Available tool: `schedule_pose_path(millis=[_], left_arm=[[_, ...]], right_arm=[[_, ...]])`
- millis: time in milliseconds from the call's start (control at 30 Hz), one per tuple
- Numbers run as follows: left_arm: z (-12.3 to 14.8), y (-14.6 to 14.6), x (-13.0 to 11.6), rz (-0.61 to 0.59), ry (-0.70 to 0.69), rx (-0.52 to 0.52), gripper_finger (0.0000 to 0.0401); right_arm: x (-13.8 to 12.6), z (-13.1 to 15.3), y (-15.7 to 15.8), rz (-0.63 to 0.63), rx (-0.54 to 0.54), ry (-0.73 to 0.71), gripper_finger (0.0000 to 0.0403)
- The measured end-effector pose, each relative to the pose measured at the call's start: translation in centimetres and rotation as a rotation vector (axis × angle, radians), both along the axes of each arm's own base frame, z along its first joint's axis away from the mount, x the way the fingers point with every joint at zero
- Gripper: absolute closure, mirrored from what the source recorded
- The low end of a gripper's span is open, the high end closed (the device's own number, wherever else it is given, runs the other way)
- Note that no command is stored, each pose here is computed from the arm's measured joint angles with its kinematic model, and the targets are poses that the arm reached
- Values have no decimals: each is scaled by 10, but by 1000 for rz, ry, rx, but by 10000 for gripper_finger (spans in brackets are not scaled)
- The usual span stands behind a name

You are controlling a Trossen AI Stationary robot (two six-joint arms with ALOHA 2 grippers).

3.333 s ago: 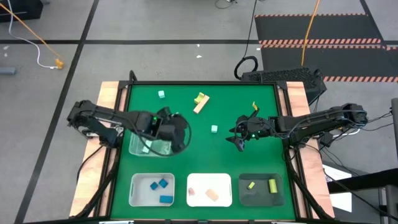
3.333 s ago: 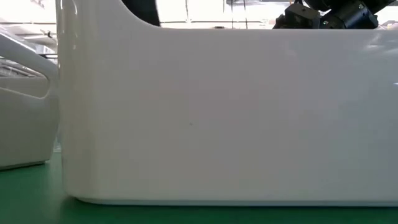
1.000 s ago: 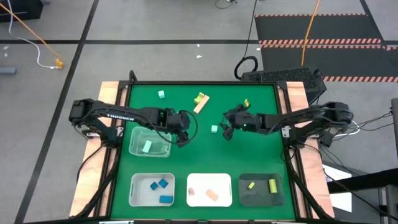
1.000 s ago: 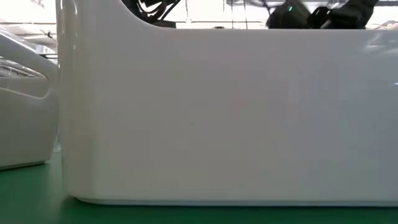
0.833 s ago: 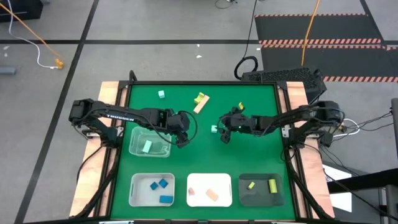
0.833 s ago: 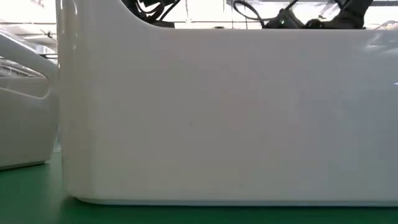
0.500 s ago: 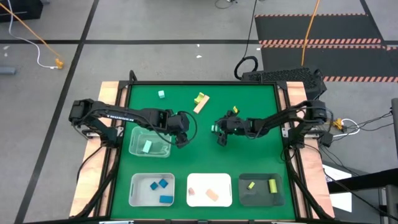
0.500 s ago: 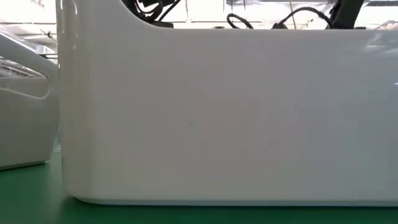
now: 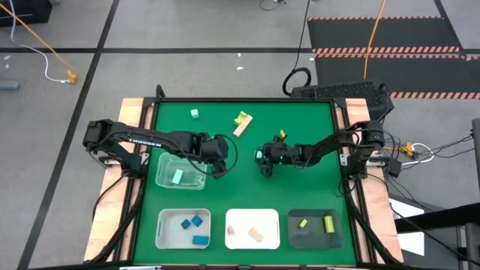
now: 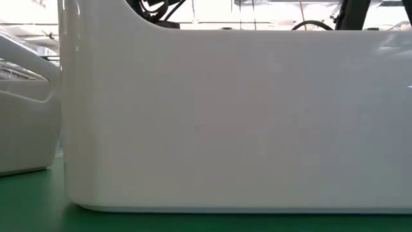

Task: Sort & place blocks by color
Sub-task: Put the bottom light blue block into the transparent bin

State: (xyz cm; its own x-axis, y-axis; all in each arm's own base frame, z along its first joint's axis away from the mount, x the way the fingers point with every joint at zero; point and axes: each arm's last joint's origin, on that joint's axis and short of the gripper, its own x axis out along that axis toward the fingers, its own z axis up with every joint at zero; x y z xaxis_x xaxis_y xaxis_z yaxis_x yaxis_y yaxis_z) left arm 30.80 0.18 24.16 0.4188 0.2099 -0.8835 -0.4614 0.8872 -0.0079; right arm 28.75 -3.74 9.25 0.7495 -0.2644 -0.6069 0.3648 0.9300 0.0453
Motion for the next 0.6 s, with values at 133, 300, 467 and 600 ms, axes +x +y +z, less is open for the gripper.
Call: schedule_pose_path(millis=[133,300,467,600], left_arm=[[0,1,0,14,-7,-14,135],[1,11,2,80,-40,-77,135],[6,30,11,80,-160,-187,135],[14,43,20,86,-309,-329,135]], right_arm=[[0,1,0,1,1,-7,289],[3,16,1,20,9,-86,290],[7,44,0,47,-46,-178,290],[10,68,2,106,-145,-238,290]])
